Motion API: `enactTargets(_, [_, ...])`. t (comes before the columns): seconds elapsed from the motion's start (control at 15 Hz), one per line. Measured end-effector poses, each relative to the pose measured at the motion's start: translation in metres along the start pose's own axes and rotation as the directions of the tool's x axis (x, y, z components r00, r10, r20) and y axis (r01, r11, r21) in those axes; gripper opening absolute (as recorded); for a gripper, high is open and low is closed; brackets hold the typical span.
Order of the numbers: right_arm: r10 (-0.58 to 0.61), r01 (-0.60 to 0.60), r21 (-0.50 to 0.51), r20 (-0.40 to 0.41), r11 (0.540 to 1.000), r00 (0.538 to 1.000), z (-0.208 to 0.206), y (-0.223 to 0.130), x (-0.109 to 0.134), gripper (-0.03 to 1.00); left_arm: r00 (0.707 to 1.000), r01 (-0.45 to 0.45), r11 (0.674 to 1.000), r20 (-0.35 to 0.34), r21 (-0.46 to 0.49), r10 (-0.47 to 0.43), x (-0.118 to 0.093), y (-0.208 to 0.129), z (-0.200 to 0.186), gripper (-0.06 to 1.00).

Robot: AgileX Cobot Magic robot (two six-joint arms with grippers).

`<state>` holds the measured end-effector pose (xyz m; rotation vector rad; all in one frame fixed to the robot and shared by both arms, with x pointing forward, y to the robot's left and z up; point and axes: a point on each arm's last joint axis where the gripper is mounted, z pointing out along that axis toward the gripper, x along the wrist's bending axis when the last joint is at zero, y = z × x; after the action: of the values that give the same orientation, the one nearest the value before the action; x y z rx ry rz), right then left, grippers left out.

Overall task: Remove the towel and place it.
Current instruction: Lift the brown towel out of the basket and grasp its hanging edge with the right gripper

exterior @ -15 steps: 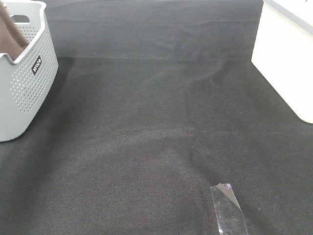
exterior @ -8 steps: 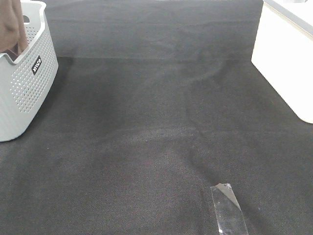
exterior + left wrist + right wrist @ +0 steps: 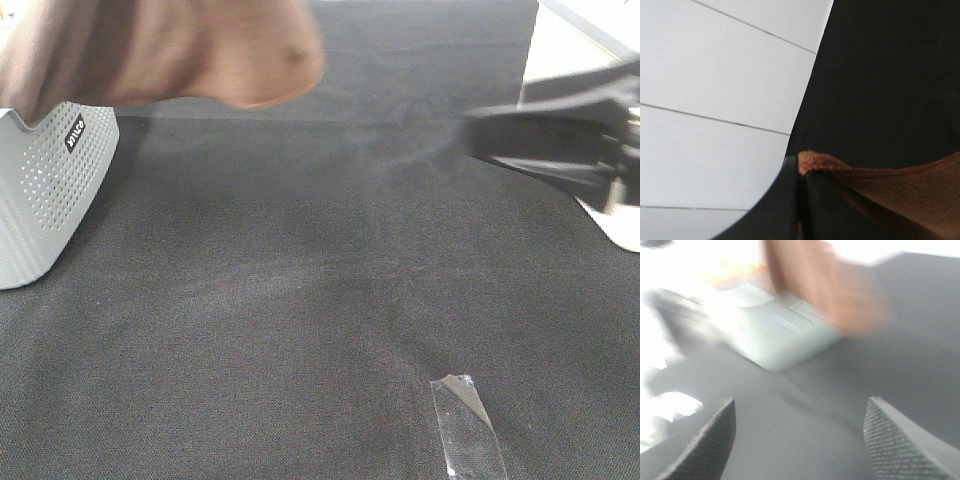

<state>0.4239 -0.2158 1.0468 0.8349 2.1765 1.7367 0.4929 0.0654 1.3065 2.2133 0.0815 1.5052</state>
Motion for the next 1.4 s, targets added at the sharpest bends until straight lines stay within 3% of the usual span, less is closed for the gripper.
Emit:
enactTargets(0.2, [0.015, -0.016, -0.017, -0.081, 1.0, 0.997, 0.027, -0.008, -0.025, 0.7, 0.998, -0.058, 0.997, 0.025, -0.049, 0.059, -0.007, 0.006, 0.007, 0.0])
enactTargets(0.47, [0.063, -0.061, 0.022, -0.107, 0.998, 0.992, 0.062, -0.015, -0.066, 0.7, 0.997, -0.051, 0.996, 0.061, -0.073, 0.056, -0.014, 0.01, 0.013, 0.0])
enactTargets(0.73, [0.079, -0.092, -0.035, -0.267, 0.995, 0.96, 0.086, -0.01, -0.083, 0.73, 0.995, -0.046, 0.991, 0.082, -0.127, 0.057, -0.016, 0.015, 0.012, 0.0])
enactTargets(0.93, [0.045, -0.054, -0.018, -0.335, 0.998, 0.941, 0.114, -0.005, -0.073, 0.74, 0.995, -0.048, 0.989, 0.081, -0.139, 0.06, -0.016, 0.016, 0.012, 0.0])
enactTargets(1.4, [0.026, -0.016, 0.034, -0.343, 0.999, 0.939, 0.135, -0.001, -0.068, 0.74, 0.992, -0.063, 0.994, 0.105, -0.093, 0.073, -0.018, 0.011, 0.012, 0.0])
